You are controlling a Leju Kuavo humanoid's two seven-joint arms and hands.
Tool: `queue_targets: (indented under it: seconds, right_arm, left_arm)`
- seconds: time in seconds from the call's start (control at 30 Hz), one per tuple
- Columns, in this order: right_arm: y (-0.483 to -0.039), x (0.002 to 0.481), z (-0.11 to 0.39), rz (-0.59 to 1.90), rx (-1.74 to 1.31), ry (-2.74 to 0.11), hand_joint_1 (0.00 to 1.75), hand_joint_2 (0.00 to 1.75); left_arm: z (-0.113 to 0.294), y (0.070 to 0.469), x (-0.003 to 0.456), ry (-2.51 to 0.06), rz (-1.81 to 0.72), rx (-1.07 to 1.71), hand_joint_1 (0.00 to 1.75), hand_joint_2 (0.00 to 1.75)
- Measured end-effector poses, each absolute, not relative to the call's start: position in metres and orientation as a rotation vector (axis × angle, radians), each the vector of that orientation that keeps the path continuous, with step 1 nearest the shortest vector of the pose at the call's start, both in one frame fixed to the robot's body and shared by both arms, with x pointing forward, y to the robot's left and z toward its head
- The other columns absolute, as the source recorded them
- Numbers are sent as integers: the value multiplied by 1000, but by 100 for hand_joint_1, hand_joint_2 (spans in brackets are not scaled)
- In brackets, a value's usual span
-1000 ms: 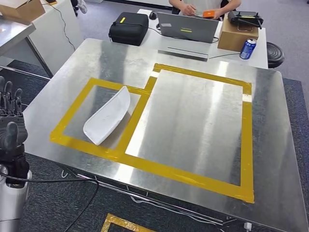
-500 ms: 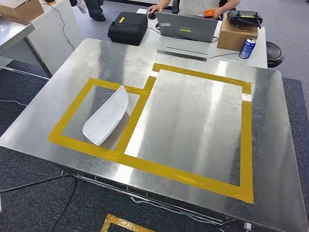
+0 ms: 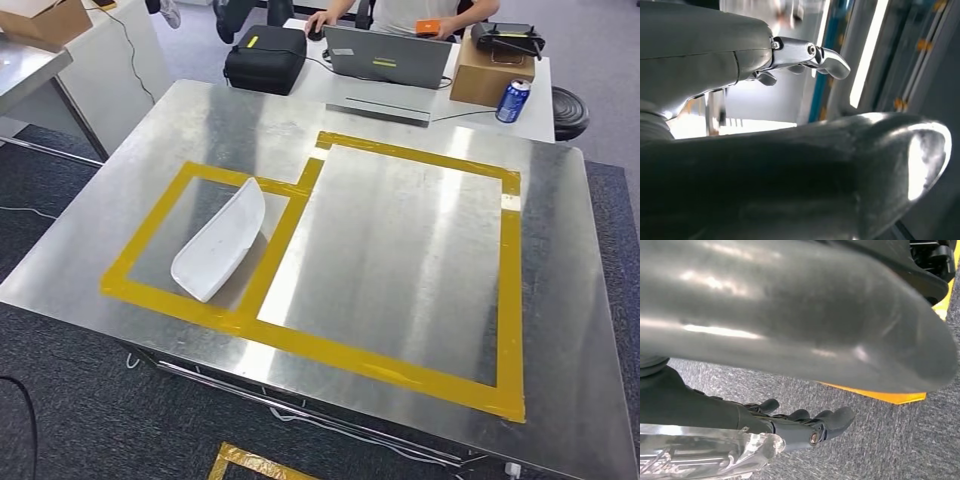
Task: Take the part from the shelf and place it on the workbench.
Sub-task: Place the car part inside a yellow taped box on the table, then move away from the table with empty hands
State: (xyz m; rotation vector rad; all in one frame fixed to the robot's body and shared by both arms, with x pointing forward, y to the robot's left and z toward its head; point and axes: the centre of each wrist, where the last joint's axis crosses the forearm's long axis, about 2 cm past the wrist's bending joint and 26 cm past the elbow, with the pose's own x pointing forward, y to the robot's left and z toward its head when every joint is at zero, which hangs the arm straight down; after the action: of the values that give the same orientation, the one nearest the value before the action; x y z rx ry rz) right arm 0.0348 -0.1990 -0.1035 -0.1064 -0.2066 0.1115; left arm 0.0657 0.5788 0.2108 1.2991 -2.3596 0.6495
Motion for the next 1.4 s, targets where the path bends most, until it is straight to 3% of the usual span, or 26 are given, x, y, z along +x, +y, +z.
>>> queue_targets:
  seconds: [0.27,0.47,0.57,0.93,1.03,1.17,1.27,1.4]
  right_arm:
    - [-198,33,-103,80,-137,-208,0,0]
    - [-199,32,-104,60,-146,-215,0,0]
    - [-201,32,-104,52,-149,-222,0,0]
    - [-204,32,-104,35,-166,-220,0,0]
    - [-204,31,-104,27,-178,-216,0,0]
    - [-205,31,-104,10,-205,-209,0,0]
    - [-205,31,-104,-1,-222,-208,0,0]
    - [-204,30,-104,-13,-222,-204,0,0]
  left_arm:
    - [199,585,37,-2016,830,1774,0,0]
    - [178,567,18,-1546,704,2127,0,0]
    - [162,552,17,-1433,639,2168,0,0]
    - [128,529,21,-1378,490,2016,0,0]
    - [89,520,22,-1255,427,1901,0,0]
    - [6,491,23,-967,322,1683,0,0]
    - [-50,446,24,-772,213,1418,0,0]
    - [-90,381,27,-606,145,1031,0,0]
